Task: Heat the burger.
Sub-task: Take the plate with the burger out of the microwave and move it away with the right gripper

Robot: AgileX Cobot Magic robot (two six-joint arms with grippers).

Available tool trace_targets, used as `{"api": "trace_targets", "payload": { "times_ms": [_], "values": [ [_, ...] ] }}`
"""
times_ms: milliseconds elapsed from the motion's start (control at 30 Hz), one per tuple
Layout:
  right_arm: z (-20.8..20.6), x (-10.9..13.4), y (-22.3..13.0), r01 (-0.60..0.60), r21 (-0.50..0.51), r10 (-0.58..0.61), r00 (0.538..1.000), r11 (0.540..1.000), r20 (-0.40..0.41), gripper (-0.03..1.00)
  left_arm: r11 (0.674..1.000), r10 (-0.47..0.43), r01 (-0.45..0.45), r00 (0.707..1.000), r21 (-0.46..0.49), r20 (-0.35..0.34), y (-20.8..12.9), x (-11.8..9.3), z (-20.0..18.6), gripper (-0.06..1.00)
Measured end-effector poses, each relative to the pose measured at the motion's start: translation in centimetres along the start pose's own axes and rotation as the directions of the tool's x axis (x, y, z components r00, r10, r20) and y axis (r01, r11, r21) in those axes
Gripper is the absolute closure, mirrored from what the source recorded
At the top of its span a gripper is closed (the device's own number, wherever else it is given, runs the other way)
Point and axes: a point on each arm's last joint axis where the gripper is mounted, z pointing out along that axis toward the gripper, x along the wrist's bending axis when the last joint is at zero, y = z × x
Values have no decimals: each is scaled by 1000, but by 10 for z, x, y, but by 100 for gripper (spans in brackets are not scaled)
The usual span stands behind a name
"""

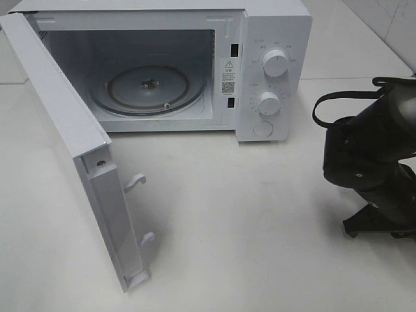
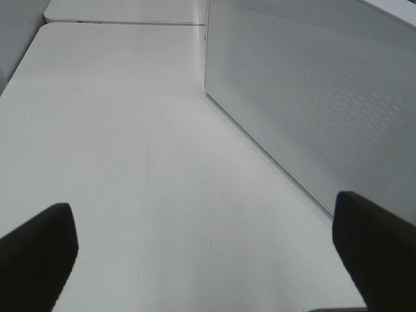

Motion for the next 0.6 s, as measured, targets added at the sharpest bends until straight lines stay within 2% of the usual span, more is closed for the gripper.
{"api": "trace_targets", "payload": {
  "times_ms": [167, 267, 300, 333, 400, 433, 500, 533, 567, 600],
  "values": [
    [-1, -1, 0, 8, -3, -8, 1000, 1000, -3, 75, 1000, 0, 0, 1000, 0, 0, 0, 0, 0, -5],
    [-7, -2, 3, 4, -30, -6, 998, 1000, -69, 70, 1000, 0, 0, 1000, 0, 0, 0, 0, 0, -5],
    [-9, -3, 3, 0, -34, -2, 997, 999, -80, 64, 1000, 0, 0, 1000, 0, 0, 0, 0, 0, -5],
    [-9, -3, 3, 0, -34, -2, 997, 999, -80, 64, 1000, 0, 0, 1000, 0, 0, 0, 0, 0, -5],
    [-13, -7, 4, -10, -45, 5, 995, 999, -95, 51, 1000, 0, 0, 1000, 0, 0, 0, 0, 0, -5],
    [-13, -7, 4, -10, -45, 5, 995, 999, -95, 51, 1000, 0, 0, 1000, 0, 0, 0, 0, 0, -5],
    [-17, -10, 4, -7, -52, 2, 994, 999, -106, 39, 1000, 0, 0, 1000, 0, 0, 0, 0, 0, -5],
    [-17, -10, 4, -7, -52, 2, 994, 999, -106, 39, 1000, 0, 0, 1000, 0, 0, 0, 0, 0, -5],
    [-19, -13, 4, -7, -56, 0, 994, 998, -113, 31, 1000, 0, 0, 1000, 0, 0, 0, 0, 0, -5],
    [-19, -13, 4, -7, -56, 0, 994, 998, -113, 31, 1000, 0, 0, 1000, 0, 0, 0, 0, 0, -5]
  ]
}}
